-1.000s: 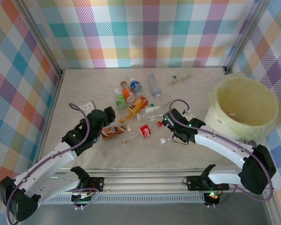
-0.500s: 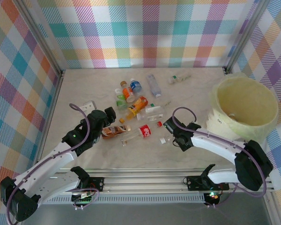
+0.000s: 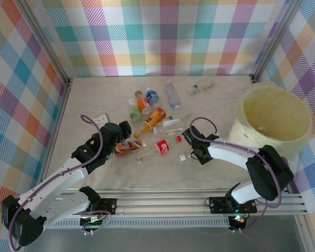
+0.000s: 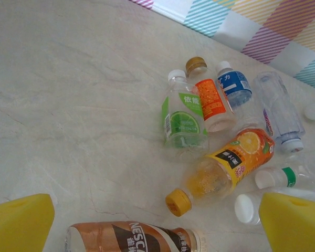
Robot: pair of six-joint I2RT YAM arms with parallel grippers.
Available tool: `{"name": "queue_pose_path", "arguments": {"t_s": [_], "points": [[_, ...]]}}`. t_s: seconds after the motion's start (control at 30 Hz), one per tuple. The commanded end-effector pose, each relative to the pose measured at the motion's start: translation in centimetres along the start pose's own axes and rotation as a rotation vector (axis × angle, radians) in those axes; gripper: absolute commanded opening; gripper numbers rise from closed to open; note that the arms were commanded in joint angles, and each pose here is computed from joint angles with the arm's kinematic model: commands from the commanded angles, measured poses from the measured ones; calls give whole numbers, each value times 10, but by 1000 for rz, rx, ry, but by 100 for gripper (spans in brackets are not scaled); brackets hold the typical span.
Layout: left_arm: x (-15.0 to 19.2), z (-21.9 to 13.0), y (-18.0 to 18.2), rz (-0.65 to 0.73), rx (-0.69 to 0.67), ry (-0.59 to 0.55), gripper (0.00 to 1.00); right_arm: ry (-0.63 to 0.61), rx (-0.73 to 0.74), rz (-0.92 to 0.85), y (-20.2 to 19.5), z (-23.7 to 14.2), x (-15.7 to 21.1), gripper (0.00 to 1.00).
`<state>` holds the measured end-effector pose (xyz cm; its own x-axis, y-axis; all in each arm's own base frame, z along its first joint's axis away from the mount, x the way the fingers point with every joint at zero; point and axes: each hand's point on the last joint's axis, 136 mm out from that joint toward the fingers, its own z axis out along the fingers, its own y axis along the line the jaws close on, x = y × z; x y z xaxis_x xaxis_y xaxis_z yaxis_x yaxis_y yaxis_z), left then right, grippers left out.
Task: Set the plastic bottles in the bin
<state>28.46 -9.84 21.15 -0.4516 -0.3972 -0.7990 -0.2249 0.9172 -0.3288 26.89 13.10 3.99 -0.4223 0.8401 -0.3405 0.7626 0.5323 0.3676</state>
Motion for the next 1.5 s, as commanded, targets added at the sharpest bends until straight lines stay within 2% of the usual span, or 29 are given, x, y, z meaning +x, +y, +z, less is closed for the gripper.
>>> {"name": "queue_pose_path", "arguments": {"t_s": [0.0, 0.27, 0.57, 0.67, 0.8, 1.03, 1.27, 1.47], "points": [[-5, -2, -7, 30, 23, 17, 100, 13, -13, -65, 5, 6, 3, 96], [-2, 1, -29, 82, 91, 69, 100, 12, -52, -150, 18, 8, 5, 79], [1, 1, -50, 98, 187, 98, 100, -70, -221, -346, 50, -22, -14, 62], [0, -1, -57, 96, 227, 101, 100, -80, -306, -439, 65, -42, -17, 61], [2, -4, -70, 92, 290, 123, 100, -102, -430, -554, 85, -73, -21, 55], [0, -15, -117, 82, 484, 193, 100, -212, -651, -766, 121, -139, -35, 51], [2, -22, -158, 125, 574, 259, 100, -285, -700, -909, 152, -190, -51, 49], [0, -32, -182, 115, 623, 240, 100, -359, -756, -920, 172, -227, -72, 48]]}}
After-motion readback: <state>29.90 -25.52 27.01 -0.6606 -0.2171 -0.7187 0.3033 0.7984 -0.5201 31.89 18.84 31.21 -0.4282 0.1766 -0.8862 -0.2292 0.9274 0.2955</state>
